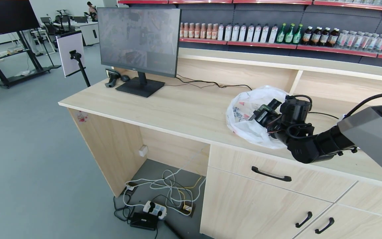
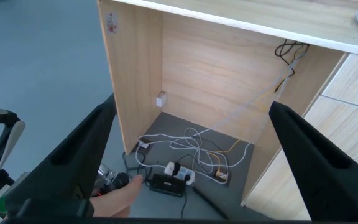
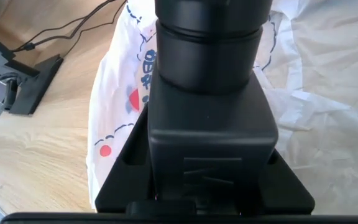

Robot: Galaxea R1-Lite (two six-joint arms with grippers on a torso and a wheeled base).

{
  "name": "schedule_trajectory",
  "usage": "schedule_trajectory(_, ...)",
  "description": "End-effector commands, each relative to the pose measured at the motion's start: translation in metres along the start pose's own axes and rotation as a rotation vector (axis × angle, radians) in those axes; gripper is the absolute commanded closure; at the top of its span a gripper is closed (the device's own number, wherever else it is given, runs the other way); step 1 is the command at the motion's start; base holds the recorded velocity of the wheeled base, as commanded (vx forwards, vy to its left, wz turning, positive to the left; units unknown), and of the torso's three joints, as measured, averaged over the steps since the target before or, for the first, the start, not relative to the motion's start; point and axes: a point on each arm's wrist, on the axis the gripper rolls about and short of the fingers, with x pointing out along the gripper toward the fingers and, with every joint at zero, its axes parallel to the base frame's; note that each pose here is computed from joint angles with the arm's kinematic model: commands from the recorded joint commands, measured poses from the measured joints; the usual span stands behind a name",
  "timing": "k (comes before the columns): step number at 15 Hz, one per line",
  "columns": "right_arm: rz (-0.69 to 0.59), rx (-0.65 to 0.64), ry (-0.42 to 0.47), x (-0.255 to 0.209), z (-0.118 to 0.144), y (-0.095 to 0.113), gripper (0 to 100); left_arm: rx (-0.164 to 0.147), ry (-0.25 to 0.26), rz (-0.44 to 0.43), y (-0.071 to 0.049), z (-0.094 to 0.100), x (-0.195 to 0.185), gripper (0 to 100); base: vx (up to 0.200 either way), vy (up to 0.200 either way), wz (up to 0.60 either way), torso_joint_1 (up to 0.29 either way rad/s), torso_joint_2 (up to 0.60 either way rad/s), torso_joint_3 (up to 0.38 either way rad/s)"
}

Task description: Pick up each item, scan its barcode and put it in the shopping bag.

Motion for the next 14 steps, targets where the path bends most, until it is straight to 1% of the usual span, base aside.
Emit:
schedule_trajectory(1,0.003,0.001,-0.003,0.002,0.0,0.001,0,0.0,-0.001,0.0,0.0,0.0,0.0,0,0.0,0.0,0.0,0.0,0.0,0.0)
schedule_trajectory(2,0.008,0.007,-0.007,0.003,0.001,0.002,0,0.001,-0.001,0.0,0.0,0.0,0.0,0,0.0,0.0,0.0,0.0,0.0,0.0)
schedule_trajectory(4,0.021,0.06,-0.031,0.006,0.007,0.006,0,0.001,-0.002,0.0,0.0,0.0,0.0,0,0.0,0.0,0.0,0.0,0.0,0.0)
schedule_trajectory(6,0.025,0.059,-0.04,0.007,0.01,0.006,0,0.001,-0.002,0.0,0.0,0.0,0.0,0,0.0,0.0,0.0,0.0,0.0,0.0)
schedule_trajectory(8,0.022,0.062,-0.068,0.008,0.016,0.008,0,0.0,-0.002,0.0,0.0,0.0,0.0,0,0.0,0.0,0.0,0.0,0.0,0.0)
schedule_trajectory(10,-0.062,0.049,-0.095,0.009,0.017,-0.001,0,0.001,-0.002,0.0,0.0,0.0,0.0,0,0.0,0.0,0.0,0.0,0.0,0.0)
schedule_trajectory(11,-0.075,0.049,-0.1,0.009,0.017,-0.003,0,0.001,-0.002,-0.001,0.0,0.0,0.0,0,0.0,0.0,0.0,0.0,0.0,0.0)
schedule_trajectory(12,-0.1,0.048,-0.124,0.008,0.023,-0.009,0,0.001,-0.002,-0.001,0.0,0.0,0.0,0,0.0,0.0,0.0,0.0,0.0,0.0)
schedule_trajectory(14,-0.076,0.058,-0.176,0.004,0.035,-0.002,0,0.001,-0.001,-0.001,0.0,0.0,0.0,0,0.0,0.0,0.0,0.0,0.0,0.0)
